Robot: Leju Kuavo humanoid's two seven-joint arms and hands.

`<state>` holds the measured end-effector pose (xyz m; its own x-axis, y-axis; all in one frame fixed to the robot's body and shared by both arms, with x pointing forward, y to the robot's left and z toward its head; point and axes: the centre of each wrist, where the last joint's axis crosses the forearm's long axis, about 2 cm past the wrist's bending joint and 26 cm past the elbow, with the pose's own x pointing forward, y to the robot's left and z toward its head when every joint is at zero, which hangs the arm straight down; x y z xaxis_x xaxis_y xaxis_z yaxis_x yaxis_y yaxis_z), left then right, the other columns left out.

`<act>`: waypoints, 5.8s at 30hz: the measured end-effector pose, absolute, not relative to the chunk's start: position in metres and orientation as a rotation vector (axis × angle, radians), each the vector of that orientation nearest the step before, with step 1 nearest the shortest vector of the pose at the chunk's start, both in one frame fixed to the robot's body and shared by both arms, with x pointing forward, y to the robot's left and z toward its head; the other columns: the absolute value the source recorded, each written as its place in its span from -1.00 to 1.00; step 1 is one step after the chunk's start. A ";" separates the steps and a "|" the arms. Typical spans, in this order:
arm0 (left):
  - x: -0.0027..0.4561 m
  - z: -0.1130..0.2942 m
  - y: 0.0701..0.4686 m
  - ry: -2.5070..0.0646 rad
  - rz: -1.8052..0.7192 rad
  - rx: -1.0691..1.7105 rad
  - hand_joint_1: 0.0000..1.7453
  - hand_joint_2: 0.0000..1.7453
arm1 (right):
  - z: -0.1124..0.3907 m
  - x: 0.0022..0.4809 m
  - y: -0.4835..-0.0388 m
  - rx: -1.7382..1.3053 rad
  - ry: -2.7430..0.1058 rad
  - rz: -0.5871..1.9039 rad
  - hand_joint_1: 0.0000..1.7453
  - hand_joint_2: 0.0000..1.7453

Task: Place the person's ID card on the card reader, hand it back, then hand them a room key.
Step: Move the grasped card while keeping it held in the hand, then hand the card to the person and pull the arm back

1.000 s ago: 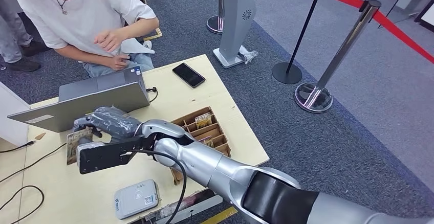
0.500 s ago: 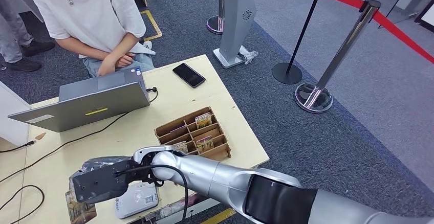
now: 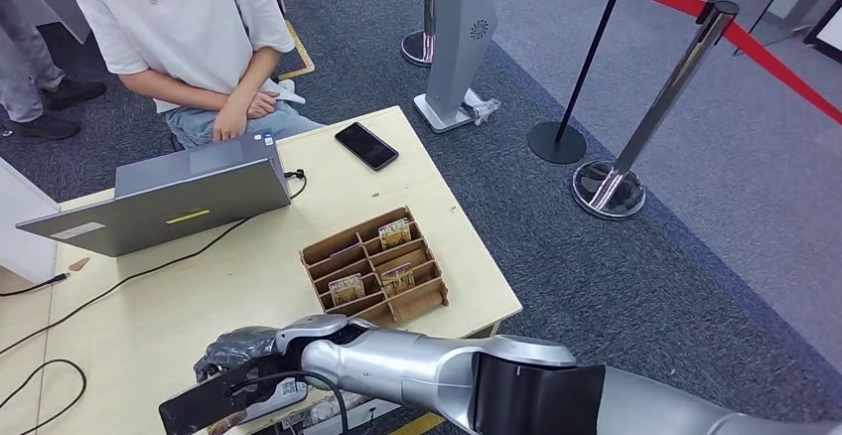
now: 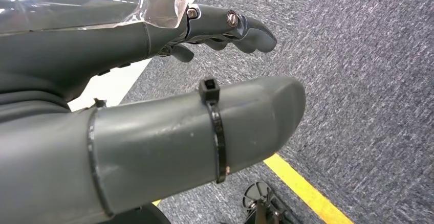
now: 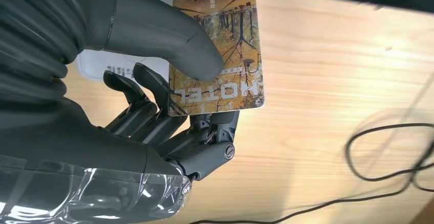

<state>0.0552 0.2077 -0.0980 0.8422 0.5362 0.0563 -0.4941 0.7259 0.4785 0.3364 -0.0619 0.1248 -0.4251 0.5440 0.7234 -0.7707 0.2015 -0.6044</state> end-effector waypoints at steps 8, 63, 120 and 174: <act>0.056 -0.098 0.208 0.065 0.572 0.500 -1.00 -1.00 | 0.115 0.335 -0.068 0.031 -1.339 1.523 1.00 1.00; 0.055 -0.099 0.211 0.035 0.584 0.483 -1.00 -1.00 | 0.097 0.329 -0.078 -0.349 -1.260 1.671 1.00 1.00; 0.052 -0.100 0.218 0.008 0.494 0.520 -1.00 -1.00 | 0.232 0.392 -0.176 -1.189 -2.373 0.734 1.00 1.00; 0.049 -0.100 0.216 0.048 0.581 0.517 -1.00 -1.00 | 0.211 0.390 -0.147 -0.686 -2.077 1.104 -1.00 -1.00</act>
<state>0.0491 0.2161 -0.1004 0.8388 0.5354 0.0993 -0.5118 0.7129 0.4793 0.3901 -0.1471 0.2107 -0.6313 0.7076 0.3176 0.1327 0.5020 -0.8547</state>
